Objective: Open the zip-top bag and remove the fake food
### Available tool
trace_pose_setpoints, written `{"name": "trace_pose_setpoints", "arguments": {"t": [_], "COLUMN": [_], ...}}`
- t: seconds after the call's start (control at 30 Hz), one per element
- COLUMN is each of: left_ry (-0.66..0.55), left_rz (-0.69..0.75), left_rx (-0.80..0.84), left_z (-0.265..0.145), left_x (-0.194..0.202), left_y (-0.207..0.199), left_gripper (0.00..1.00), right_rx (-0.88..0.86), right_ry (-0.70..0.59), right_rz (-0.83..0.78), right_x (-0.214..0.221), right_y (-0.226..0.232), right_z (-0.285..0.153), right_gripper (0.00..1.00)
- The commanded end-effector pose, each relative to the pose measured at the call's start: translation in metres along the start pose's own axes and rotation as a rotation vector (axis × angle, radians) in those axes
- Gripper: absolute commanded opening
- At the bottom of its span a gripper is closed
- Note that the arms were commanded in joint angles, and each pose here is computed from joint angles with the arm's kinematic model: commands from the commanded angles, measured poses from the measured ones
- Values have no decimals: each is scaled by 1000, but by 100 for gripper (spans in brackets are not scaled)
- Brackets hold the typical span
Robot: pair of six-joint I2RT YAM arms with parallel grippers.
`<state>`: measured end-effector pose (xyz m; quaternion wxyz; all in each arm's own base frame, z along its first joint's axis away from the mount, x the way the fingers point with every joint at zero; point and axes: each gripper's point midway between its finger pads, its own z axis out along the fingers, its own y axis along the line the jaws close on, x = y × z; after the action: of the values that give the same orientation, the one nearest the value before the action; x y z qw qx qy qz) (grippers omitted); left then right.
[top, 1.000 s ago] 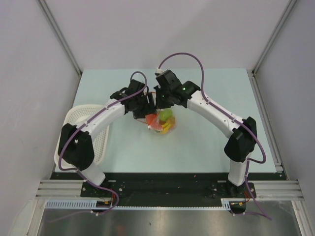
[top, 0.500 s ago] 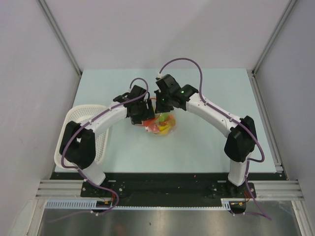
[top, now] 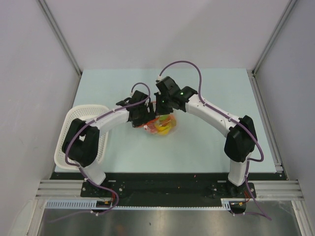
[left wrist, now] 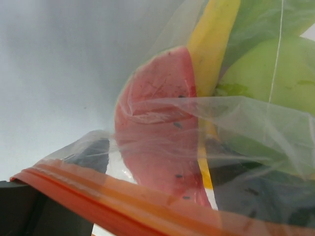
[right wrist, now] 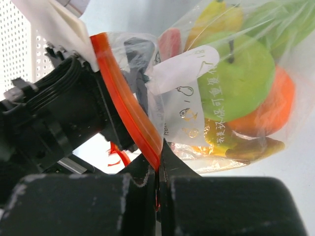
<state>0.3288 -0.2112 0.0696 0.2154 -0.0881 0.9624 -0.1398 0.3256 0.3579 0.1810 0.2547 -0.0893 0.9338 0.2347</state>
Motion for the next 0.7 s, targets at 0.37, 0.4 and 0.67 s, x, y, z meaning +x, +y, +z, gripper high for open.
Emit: {"name": "trace_pose_setpoints", "arguments": {"t": [0.37,0.4,0.67], "left_ry": [-128,-133,-170], "left_rz": [86,101,203], "left_rx": [142,151,276], "left_z": [-21,-26,-68], "left_x": [-25,-25,-28], "left_y": [-26,-27,-45], "left_gripper": [37,36,9], "right_rx": [-2,5,57], "right_ry": [-57,-54,-87], "right_rz": [-26,-31,-64], "right_x": [-10,-8,-8], "right_y": [-3,-5,-24], "right_z": [-25,-24,-29], "right_gripper": [0,0,0]}}
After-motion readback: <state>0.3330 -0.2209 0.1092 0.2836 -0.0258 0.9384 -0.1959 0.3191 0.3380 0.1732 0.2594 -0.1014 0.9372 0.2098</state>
